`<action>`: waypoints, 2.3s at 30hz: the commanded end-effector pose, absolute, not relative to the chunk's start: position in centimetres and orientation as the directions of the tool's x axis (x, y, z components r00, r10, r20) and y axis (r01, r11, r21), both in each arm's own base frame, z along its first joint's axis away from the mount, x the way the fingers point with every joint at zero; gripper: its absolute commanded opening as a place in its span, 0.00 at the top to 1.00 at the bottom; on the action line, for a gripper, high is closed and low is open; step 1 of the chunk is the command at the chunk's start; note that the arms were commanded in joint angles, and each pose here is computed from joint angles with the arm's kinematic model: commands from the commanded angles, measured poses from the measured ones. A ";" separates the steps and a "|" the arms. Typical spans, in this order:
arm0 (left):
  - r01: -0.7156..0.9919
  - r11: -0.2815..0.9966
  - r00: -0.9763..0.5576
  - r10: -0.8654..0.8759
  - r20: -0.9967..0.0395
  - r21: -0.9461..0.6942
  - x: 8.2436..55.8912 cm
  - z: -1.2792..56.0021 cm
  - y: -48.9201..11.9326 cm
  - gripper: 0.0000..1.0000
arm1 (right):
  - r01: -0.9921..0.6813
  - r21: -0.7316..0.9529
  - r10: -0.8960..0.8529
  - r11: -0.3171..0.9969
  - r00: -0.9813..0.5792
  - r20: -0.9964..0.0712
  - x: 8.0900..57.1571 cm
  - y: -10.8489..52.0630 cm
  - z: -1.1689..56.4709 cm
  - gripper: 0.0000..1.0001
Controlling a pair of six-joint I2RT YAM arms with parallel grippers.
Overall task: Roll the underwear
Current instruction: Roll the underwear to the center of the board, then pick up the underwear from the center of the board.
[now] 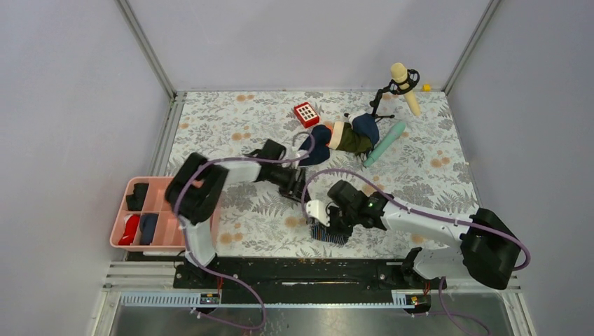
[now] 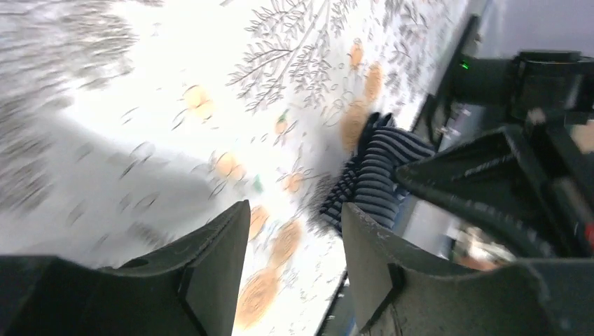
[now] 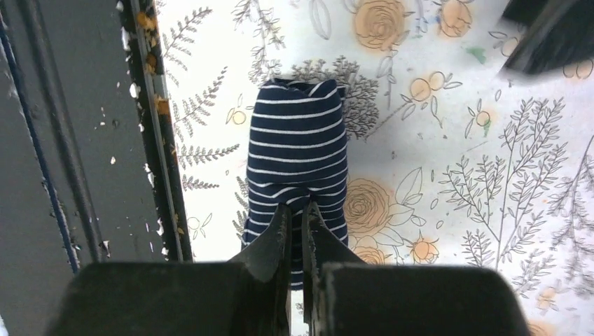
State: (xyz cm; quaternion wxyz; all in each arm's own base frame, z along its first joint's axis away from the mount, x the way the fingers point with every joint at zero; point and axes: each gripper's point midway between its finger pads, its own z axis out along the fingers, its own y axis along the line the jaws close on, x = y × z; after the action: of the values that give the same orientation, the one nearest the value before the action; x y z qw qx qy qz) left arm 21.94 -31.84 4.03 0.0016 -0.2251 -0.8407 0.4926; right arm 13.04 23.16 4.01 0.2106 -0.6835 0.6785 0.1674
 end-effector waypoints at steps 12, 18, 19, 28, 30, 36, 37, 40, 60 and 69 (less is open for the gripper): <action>0.930 0.001 0.341 0.374 -0.863 0.368 14.0 9.0 -33.2 0.45 | -0.969 0.212 -0.888 0.127 -0.206 -0.411 11.4 18.1 1.4 1.00; 0.830 -0.062 0.547 0.293 -0.784 0.555 13.2 8.6 -36.0 0.44 | -0.966 0.214 -0.889 0.148 -0.225 -0.400 11.5 17.1 0.6 1.00; 0.817 -0.082 0.568 0.279 -0.774 0.570 12.9 8.6 -36.2 0.44 | -0.964 0.217 -0.885 0.156 -0.234 -0.403 11.6 17.2 0.6 1.00; 0.741 -0.173 0.668 0.290 -0.686 0.648 12.0 5.9 -36.9 0.43 | -0.960 0.227 -0.886 0.165 -0.245 -0.393 11.7 17.2 0.5 1.00; 0.735 -0.178 0.674 0.301 -0.675 0.654 12.0 5.5 -37.1 0.43 | -0.959 0.230 -0.886 0.165 -0.247 -0.393 11.7 17.2 0.5 1.00; 0.708 -0.184 0.692 0.378 -0.615 0.682 13.4 3.5 -38.1 0.43 | -0.957 0.237 -0.885 0.165 -0.250 -0.392 11.7 17.2 0.6 1.00; 0.706 -0.187 0.690 0.397 -0.605 0.683 13.7 3.0 -38.1 0.43 | -0.957 0.238 -0.885 0.166 -0.251 -0.393 11.7 17.3 0.6 1.00; 0.702 -0.227 0.689 0.455 -0.564 0.675 14.4 1.2 -38.0 0.43 | -0.956 0.240 -0.884 0.168 -0.254 -0.393 11.8 17.2 0.6 1.00; 0.801 -0.450 0.599 0.600 -0.530 0.395 11.9 -3.7 -34.2 1.00 | -0.895 0.267 -0.581 0.356 -0.436 -0.687 16.8 19.7 13.0 0.38; 0.965 -0.201 0.261 0.698 -0.667 0.166 16.7 3.1 -34.3 1.00 | -0.781 0.078 -0.348 0.619 -0.362 -0.865 19.5 16.4 27.5 0.10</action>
State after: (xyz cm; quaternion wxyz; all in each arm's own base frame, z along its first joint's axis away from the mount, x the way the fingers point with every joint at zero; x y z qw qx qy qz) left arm 17.82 -38.02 3.68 -0.4071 -0.7686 -0.4591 0.1808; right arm 20.48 18.41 25.24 0.4186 -0.4201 0.7585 0.2703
